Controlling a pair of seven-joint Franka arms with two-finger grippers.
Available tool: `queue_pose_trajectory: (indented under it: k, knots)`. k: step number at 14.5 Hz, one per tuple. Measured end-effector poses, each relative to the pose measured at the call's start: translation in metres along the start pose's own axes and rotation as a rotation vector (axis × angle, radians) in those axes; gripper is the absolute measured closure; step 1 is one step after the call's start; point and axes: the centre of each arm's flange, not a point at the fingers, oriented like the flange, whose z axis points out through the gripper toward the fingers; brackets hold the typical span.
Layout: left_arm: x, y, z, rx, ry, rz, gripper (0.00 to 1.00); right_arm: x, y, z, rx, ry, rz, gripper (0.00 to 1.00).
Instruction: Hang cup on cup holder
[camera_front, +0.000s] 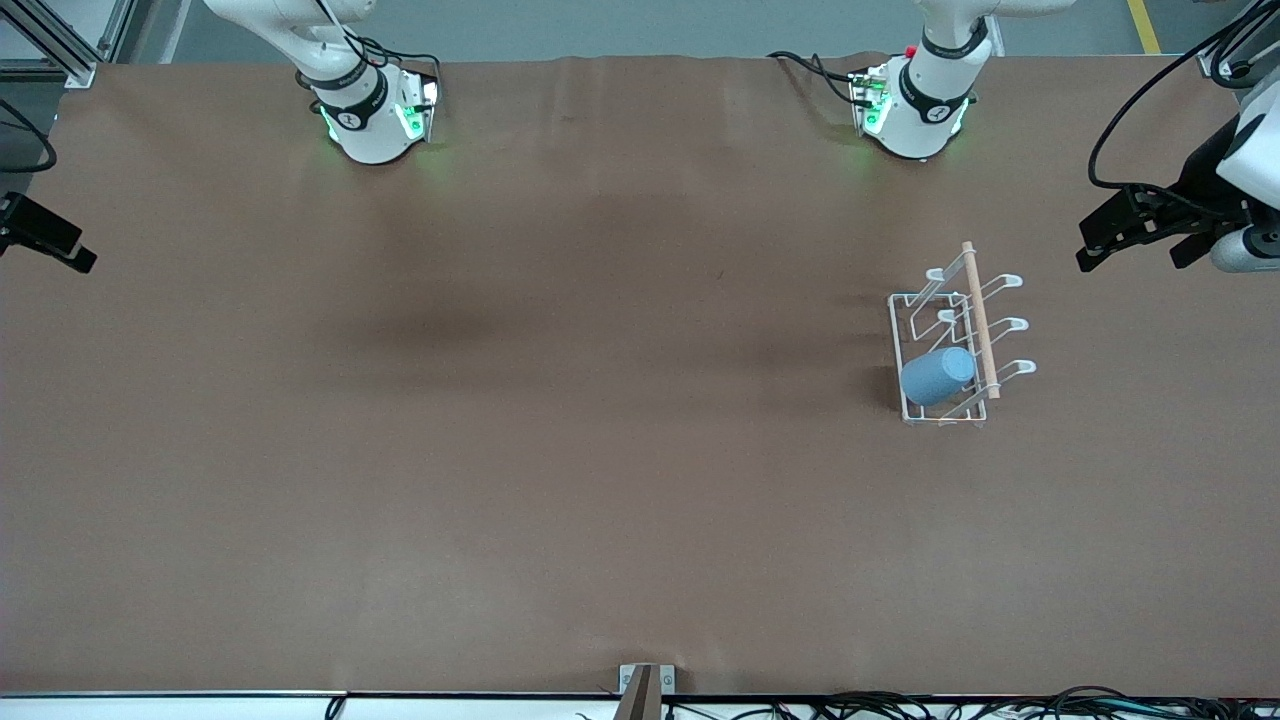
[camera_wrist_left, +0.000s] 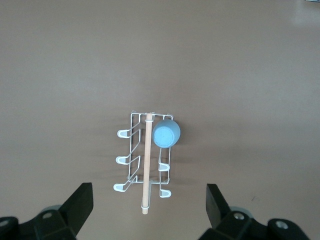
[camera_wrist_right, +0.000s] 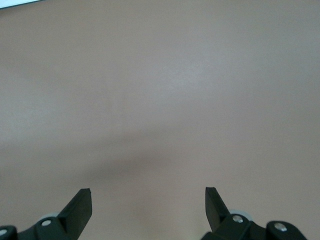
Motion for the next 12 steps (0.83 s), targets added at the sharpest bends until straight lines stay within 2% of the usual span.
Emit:
queue_pose_trajectory:
  k: [4,12]
  knots:
    - [-0.001,-0.007,0.002,0.002,-0.014,0.058,0.01,0.0,0.0,0.0,0.0,0.0,0.0,0.0]
    - [0.0,-0.021,0.002,0.003,-0.02,0.062,0.01,0.0,0.0,0.0,0.0,0.0,0.0,0.0]
